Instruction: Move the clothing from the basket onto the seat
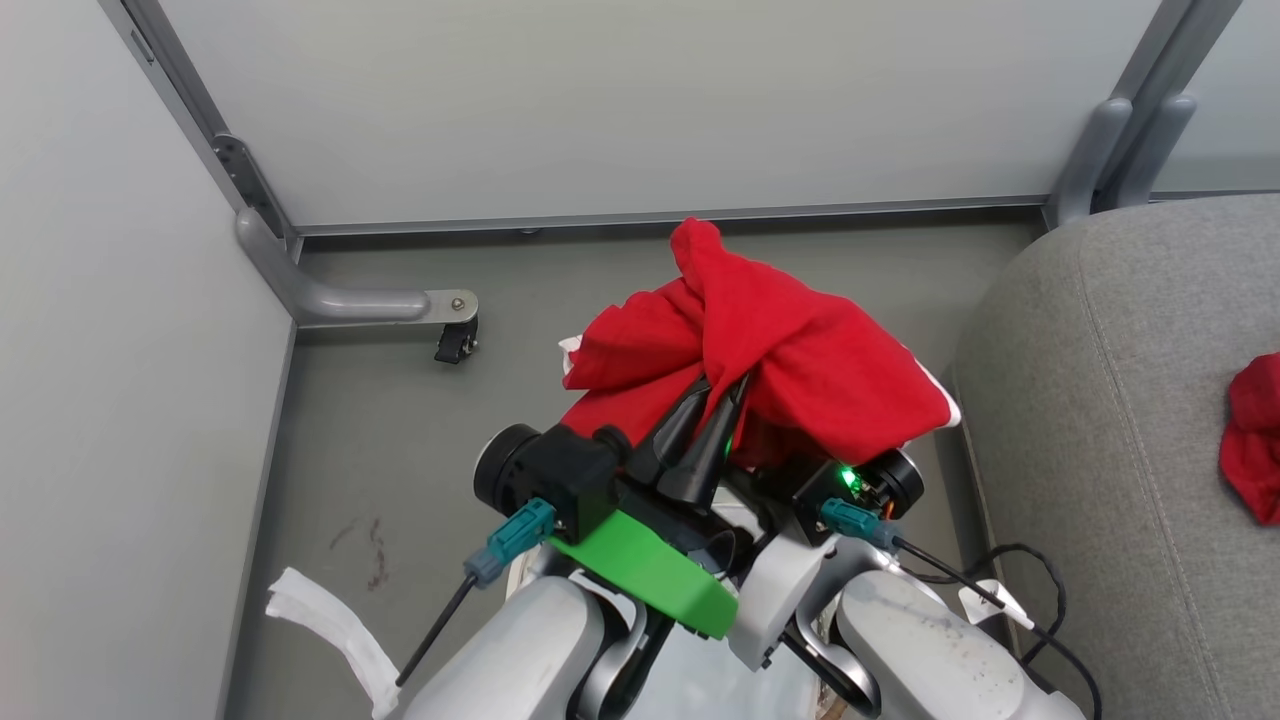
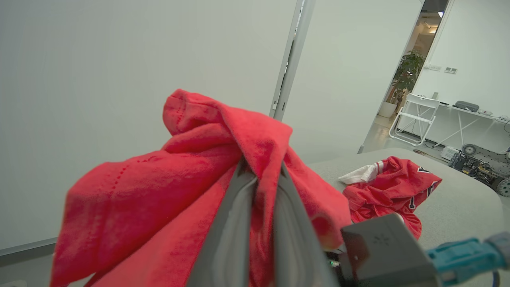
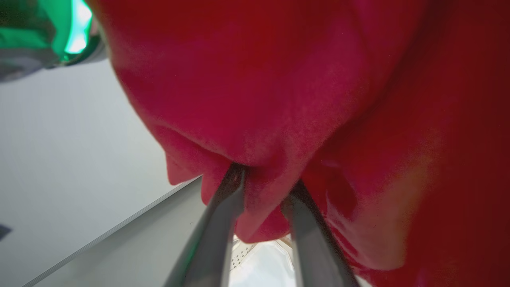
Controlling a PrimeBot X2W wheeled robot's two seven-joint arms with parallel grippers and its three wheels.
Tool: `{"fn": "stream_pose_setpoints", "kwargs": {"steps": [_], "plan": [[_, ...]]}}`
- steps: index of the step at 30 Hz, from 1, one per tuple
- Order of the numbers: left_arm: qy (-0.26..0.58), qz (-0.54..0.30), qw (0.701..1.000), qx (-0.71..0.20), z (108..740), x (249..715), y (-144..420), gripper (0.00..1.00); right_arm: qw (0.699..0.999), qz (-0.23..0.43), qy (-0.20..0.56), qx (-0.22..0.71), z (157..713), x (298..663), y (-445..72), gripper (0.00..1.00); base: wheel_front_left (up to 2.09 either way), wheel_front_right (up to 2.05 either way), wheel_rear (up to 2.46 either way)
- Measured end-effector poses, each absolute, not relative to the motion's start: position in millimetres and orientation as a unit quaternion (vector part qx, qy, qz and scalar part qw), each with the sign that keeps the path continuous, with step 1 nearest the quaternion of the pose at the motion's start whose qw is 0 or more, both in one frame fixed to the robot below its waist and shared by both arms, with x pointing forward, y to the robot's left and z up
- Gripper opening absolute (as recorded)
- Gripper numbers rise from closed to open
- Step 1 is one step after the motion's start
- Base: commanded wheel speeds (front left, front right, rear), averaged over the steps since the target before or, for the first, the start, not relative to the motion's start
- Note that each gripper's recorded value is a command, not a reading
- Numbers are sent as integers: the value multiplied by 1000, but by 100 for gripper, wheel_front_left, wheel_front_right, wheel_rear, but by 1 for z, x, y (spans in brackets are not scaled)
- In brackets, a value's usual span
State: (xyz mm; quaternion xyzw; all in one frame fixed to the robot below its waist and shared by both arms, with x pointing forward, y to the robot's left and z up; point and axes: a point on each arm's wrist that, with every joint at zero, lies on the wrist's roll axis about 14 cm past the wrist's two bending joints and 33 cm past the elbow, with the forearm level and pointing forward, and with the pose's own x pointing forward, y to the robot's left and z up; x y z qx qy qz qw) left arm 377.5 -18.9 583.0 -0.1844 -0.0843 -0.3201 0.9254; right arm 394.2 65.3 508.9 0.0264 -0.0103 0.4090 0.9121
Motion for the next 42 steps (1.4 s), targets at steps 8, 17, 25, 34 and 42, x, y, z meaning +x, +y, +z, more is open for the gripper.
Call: {"fn": "stream_pose_setpoints", "kwargs": {"steps": [8, 17, 25, 34, 42], "plan": [[-83, -319, 926, -185, 583, 379, -20, 0, 916, 399, 1, 29, 503, 396, 59, 0, 0, 0, 0], [-82, -318, 926, -185, 582, 383, -22, 0, 920, 391, 5, 30, 501, 396, 52, 0, 0, 0, 0], [-71, -295, 937, -175, 572, 395, -16, 100, 927, 372, -6, 34, 508, 396, 39, 0, 0, 0, 0], [-49, -291, 944, -147, 548, 406, -19, 100, 952, 302, -15, 47, 510, 393, -7, 0, 0, 0, 0], [-29, -323, 935, -145, 532, 407, -44, 100, 973, 225, -19, 50, 509, 381, -62, 0, 0, 0, 0]]}}
